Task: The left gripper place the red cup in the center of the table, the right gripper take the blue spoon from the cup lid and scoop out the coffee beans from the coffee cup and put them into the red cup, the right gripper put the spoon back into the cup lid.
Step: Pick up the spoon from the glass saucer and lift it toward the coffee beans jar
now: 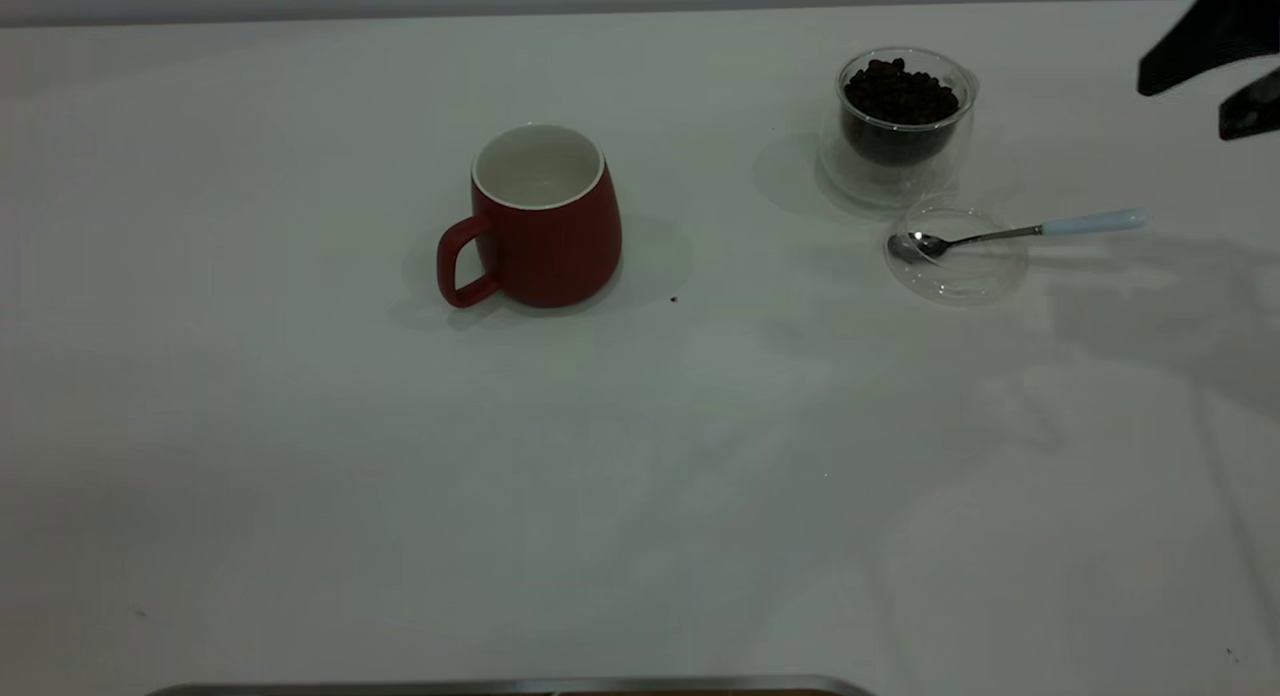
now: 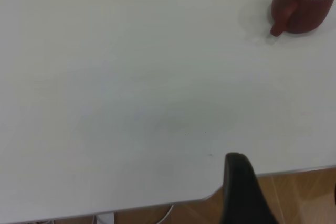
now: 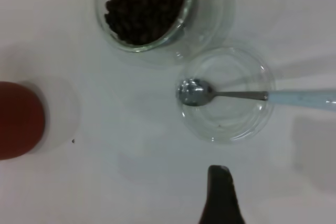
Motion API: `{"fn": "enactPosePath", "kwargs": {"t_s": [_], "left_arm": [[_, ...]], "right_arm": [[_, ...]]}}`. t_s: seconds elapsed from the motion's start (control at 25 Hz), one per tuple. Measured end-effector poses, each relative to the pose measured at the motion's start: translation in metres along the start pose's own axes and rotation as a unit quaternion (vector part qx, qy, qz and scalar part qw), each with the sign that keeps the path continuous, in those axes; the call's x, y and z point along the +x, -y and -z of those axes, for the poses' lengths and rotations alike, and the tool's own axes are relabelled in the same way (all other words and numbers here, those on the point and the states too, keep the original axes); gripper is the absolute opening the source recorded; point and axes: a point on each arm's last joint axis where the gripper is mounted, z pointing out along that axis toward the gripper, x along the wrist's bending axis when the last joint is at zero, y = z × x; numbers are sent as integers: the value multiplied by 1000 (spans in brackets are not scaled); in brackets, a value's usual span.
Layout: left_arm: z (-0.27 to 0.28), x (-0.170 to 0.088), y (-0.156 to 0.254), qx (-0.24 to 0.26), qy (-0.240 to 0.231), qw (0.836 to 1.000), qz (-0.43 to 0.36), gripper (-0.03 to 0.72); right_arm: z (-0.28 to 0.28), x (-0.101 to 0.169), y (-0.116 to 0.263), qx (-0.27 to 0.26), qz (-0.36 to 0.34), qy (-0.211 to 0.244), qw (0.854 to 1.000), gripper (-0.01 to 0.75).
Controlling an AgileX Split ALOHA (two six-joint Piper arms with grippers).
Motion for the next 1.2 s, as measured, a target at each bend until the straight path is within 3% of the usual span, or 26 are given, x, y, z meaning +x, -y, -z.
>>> {"fn": "enactPosePath", "kwargs": {"t_s": [0.32,0.4,0.56,0.8,0.96,1.2], "left_arm": [[0,0,0,0,0,1000,0,472],[0,0,0,0,0,1000,0,472],[0,0,0,0,0,1000,0,472],[0,0,0,0,0,1000,0,472],[0,0,0,0,0,1000,0,472],[0,0,0,0,0,1000,0,472]], "right_arm": [[-24,-65,-1,-15,-45,-15,999,588],[-30,-73,-3,-20,-46,-37,998,588],[-44,-81,-6,-12,-27,-82,996,588],[-62,-89,-21,22,9,-108,994,587],[-71,-94,-23,59,9,-115,992,587],[-77,-98,-20,73,9,-119,990,587]]}}
